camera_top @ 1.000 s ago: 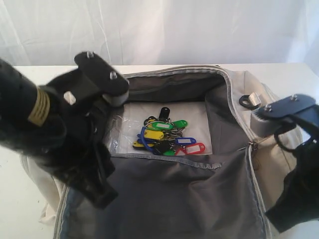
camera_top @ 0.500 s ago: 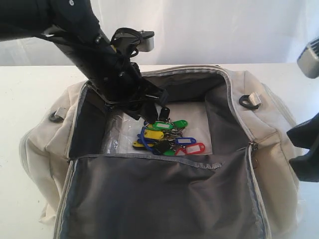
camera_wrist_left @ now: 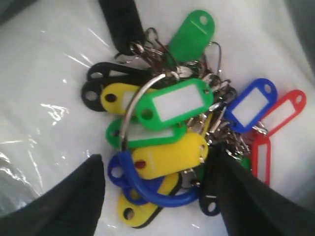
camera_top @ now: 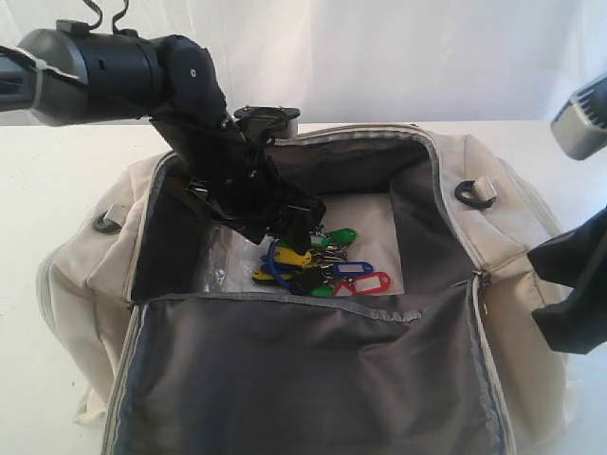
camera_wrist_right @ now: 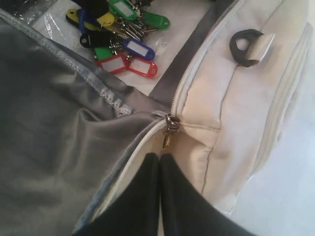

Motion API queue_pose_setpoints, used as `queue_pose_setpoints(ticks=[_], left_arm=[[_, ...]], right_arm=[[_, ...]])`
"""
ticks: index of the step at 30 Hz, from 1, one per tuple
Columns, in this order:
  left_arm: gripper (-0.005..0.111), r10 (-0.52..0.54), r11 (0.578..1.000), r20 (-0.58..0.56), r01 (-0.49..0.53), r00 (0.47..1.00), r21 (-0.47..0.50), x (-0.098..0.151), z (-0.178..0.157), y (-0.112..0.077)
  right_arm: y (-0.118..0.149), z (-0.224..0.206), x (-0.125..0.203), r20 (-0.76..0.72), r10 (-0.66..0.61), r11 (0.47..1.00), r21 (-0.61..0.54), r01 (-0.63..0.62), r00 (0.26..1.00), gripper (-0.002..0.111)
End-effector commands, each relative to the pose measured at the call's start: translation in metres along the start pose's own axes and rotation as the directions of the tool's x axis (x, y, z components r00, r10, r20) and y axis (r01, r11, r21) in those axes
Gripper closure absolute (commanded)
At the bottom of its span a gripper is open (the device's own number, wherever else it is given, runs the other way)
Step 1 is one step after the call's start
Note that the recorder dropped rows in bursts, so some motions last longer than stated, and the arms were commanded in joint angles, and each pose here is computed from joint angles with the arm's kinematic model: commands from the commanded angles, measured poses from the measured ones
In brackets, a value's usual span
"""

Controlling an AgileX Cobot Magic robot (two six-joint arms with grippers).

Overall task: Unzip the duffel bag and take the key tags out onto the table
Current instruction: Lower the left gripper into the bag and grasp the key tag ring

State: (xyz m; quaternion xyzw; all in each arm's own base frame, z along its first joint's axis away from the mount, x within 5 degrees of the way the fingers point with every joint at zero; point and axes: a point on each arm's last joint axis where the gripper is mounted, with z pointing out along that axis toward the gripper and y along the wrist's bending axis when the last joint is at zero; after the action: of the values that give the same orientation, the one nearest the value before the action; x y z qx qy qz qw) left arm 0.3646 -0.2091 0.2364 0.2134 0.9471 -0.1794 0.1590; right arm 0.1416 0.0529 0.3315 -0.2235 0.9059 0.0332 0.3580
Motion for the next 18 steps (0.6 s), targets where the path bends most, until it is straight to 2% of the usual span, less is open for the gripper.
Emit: queue_pose_setpoints(ticks=[1, 3, 15, 18], left_arm=[[0.04, 0.006, 0.993, -0.006, -0.005, 1.0, 0.116, -0.007, 0.0, 0.007], [0.04, 0.036, 0.987, -0.004, -0.035, 0.999, 0.154, -0.008, 0.003, 0.008], [0.04, 0.048, 0.983, -0.038, -0.041, 0.998, 0.18, -0.006, 0.023, 0.019], [0.043, 0.058, 0.971, -0.034, -0.049, 0.998, 0.235, -0.006, 0.022, 0.016]], right_arm=[[0.002, 0.002, 0.0, 0.032, -0.009, 1.0, -0.003, 0.009, 0.999, 0.108], [0.002, 0.006, 0.002, 0.038, -0.01, 1.0, -0.003, 0.01, 0.999, 0.108], [0.003, 0.013, 0.005, 0.062, -0.01, 1.0, -0.001, 0.01, 0.998, 0.108], [0.003, 0.013, 0.005, 0.066, -0.01, 1.0, -0.001, 0.01, 0.998, 0.108]])
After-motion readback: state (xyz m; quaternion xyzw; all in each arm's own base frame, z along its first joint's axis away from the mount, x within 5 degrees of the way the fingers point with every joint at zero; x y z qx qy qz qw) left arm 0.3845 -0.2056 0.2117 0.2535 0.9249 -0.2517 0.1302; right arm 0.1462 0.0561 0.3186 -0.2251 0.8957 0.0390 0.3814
